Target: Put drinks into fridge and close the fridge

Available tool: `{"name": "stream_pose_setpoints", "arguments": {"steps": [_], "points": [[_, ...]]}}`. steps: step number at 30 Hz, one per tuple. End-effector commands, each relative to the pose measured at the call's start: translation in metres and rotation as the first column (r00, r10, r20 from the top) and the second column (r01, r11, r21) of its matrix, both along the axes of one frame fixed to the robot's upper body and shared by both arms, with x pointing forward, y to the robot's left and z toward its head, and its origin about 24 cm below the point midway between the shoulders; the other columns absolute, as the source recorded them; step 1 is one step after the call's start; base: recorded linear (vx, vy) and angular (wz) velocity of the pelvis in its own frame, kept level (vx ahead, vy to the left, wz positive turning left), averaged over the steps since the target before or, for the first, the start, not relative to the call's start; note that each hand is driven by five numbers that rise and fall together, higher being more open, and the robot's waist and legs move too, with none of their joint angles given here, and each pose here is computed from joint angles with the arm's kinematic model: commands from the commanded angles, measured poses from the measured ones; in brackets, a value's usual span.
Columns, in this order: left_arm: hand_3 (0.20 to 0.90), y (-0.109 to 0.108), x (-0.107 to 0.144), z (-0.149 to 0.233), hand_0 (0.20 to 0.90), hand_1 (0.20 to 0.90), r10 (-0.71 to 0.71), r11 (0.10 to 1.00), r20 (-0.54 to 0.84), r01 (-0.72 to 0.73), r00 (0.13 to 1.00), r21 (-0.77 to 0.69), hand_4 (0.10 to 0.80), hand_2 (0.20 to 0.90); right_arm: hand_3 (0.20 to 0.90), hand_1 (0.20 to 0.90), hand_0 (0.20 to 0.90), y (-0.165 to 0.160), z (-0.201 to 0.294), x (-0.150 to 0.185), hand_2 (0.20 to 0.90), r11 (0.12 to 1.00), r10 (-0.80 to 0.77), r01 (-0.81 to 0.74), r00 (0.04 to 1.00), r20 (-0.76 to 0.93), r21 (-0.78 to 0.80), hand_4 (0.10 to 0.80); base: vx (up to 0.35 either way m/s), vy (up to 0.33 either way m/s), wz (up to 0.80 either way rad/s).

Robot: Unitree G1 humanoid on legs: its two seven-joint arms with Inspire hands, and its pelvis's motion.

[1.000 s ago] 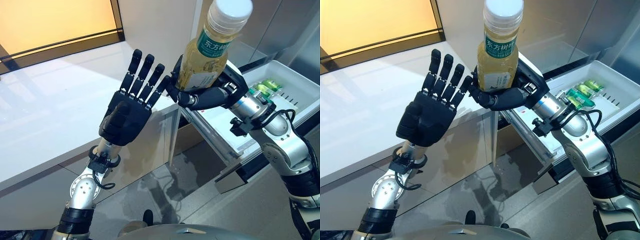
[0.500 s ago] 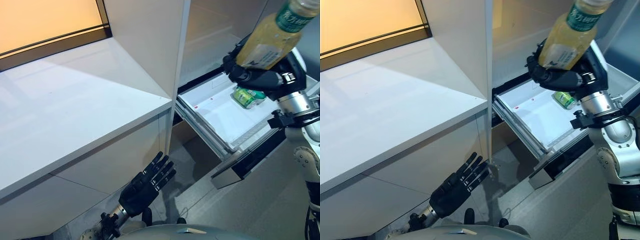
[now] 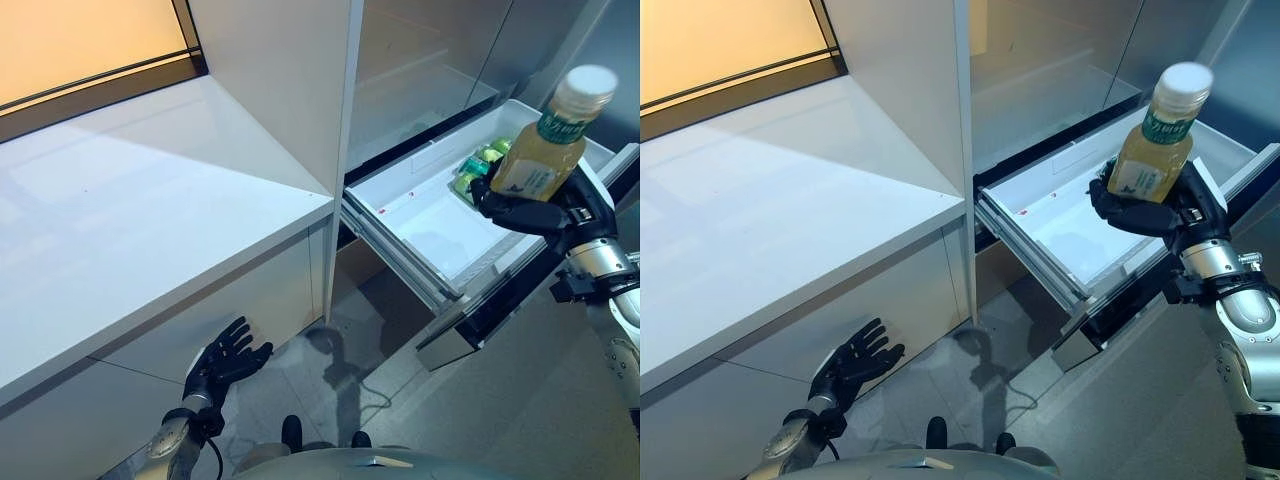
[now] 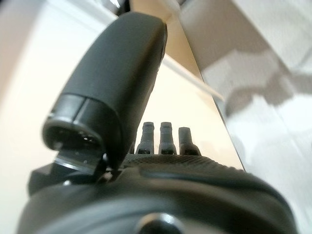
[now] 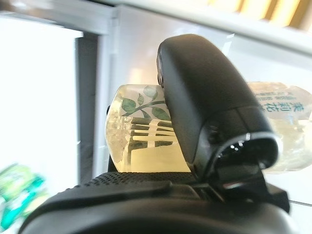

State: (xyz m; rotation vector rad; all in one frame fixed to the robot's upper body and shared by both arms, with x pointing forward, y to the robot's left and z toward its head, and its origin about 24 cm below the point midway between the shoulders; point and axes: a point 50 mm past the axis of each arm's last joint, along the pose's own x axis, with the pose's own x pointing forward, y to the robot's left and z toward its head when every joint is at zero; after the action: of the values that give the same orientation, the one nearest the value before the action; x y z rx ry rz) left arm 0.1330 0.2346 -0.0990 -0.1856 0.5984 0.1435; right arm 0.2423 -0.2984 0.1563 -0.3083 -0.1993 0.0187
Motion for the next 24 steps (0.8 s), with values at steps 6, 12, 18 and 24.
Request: {"name": "stream_pose_setpoints", "arguments": {"steps": [6, 12, 18, 24], "points": [[0.9, 0.014, -0.002, -0.007, 0.9, 0.9, -0.028, 0.98, -0.052, 0.038, 0.998, 0.196, 0.8, 0.9, 0.2, 0.3, 0.3, -0.013, 0.092, 0.024, 0.3, 0.969, -0.081, 0.151, 0.94, 0.33, -0.193, 0.1, 0.055, -0.009, 0.02], [0.9, 0.02, -0.017, -0.016, 0.9, 0.9, -0.028, 0.975, -0.136, 0.057, 0.99, 0.217, 0.8, 0.9, 0.2, 0.3, 0.3, -0.022, 0.1, 0.046, 0.3, 0.938, -0.088, 0.155, 0.972, 0.22, -0.31, 0.1, 0.065, -0.024, 0.05], [0.9, 0.031, -0.031, -0.02, 0.9, 0.9, -0.025, 0.969, -0.205, 0.074, 0.978, 0.235, 0.8, 0.9, 0.2, 0.3, 0.3, -0.039, 0.104, 0.069, 0.3, 0.914, -0.149, 0.168, 0.986, 0.081, -0.368, 0.1, 0.06, -0.041, 0.05], [0.9, 0.041, -0.041, -0.021, 0.9, 0.9, -0.037, 0.964, -0.25, 0.1, 0.968, 0.245, 0.8, 0.9, 0.2, 0.3, 0.3, -0.056, 0.091, 0.083, 0.3, 0.897, -0.227, 0.169, 0.969, -0.098, -0.409, 0.1, 0.049, -0.036, 0.07]]}}
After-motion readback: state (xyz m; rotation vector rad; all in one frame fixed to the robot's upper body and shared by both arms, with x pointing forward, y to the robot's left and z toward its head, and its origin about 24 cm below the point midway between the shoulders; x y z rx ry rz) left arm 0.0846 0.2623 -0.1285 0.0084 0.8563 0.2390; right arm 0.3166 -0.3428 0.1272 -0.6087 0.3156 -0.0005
